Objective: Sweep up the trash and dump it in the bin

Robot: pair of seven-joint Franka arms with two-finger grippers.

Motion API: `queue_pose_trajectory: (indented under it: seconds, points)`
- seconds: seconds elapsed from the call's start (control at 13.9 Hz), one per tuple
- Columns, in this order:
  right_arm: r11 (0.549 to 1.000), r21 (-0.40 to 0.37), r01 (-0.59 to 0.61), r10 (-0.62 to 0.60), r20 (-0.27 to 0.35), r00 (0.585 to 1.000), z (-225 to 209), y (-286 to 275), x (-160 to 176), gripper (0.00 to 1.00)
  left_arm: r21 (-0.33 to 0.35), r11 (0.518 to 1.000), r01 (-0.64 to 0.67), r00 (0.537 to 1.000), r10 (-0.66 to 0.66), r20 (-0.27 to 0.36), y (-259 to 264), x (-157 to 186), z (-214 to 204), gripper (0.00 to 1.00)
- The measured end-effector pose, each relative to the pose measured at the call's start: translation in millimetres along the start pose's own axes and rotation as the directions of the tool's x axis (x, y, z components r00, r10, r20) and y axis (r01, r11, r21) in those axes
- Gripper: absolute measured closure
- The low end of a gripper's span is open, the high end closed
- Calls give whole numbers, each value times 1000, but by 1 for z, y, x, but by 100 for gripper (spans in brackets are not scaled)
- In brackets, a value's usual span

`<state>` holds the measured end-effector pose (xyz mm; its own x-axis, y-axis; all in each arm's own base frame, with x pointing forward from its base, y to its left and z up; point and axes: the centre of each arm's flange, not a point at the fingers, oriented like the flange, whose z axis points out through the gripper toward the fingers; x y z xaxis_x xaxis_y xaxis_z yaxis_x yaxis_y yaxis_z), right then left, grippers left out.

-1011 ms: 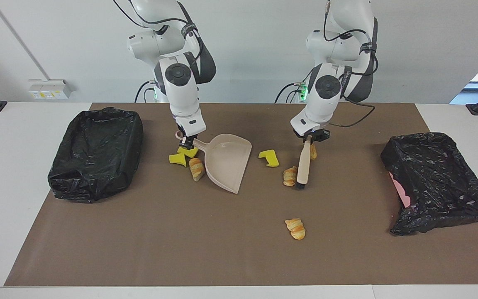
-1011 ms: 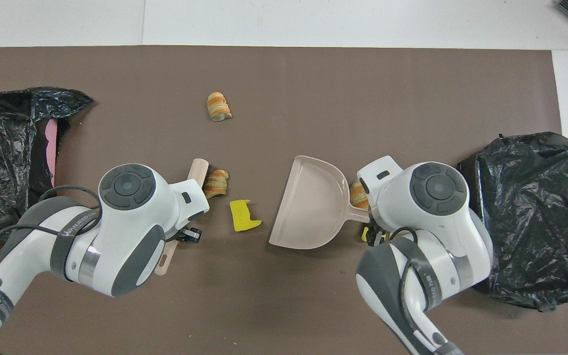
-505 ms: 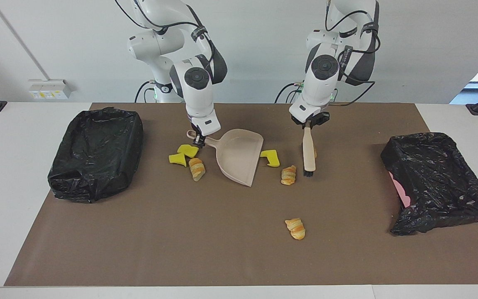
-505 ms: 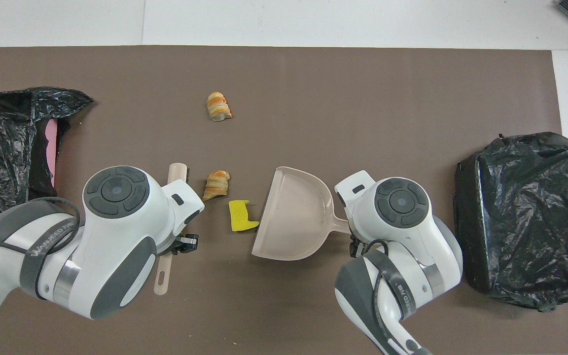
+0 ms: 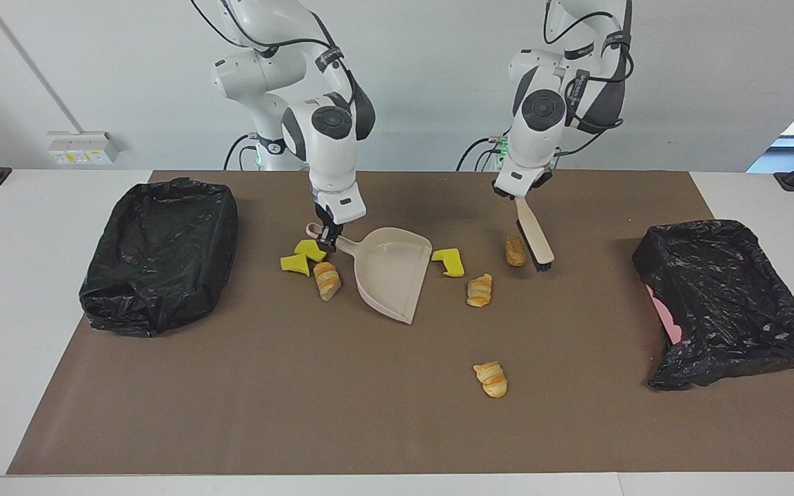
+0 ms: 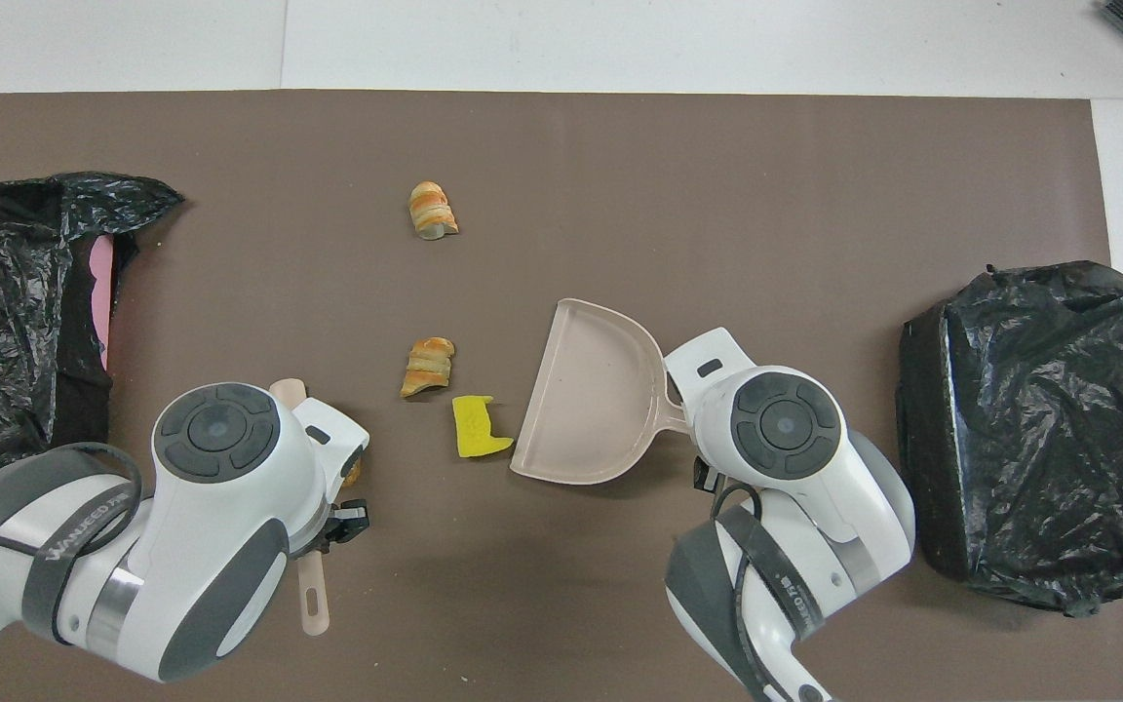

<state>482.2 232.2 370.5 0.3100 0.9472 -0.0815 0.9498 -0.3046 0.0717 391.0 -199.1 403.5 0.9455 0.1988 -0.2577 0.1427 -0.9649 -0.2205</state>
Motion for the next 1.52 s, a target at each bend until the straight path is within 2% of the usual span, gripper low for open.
queue_pose_trajectory:
  seconds: [0.36,0.58,0.65,0.72,0.94,1.01,1.3,1.37,1.44,1.52]
  points:
    - [998,16,-55,55,22,998,0,-15,6,68,4,997,73,997,-74,23,-15,0,36,74]
    - [999,32,-13,11,43,999,2,-24,10,43,-18,995,101,995,-101,-5,-11,3,52,74]
    - [999,34,8,-9,42,999,2,-23,9,43,-25,995,99,995,-99,-14,-8,4,56,74]
    - [999,35,26,-27,42,999,2,-21,7,38,-34,995,92,995,-93,-27,-3,6,59,74]
    - [999,40,23,-25,44,999,5,-7,-7,3,-112,993,30,997,-37,-66,22,10,62,74]
    - [999,42,27,-29,43,999,5,-2,-12,0,-141,990,-1,998,-8,-66,27,12,61,74]
    - [998,43,43,-44,32,999,11,-6,-8,0,-198,975,-99,994,86,-74,42,9,53,74]
    - [998,47,47,-48,33,998,14,-8,-6,6,-200,974,-107,993,94,-77,44,8,52,74]
    - [998,50,48,-50,35,998,16,-9,-5,6,-200,973,-115,992,100,-80,47,8,51,74]
    - [997,52,48,-50,36,998,17,-9,-5,13,-200,972,-123,991,108,-82,49,8,50,74]
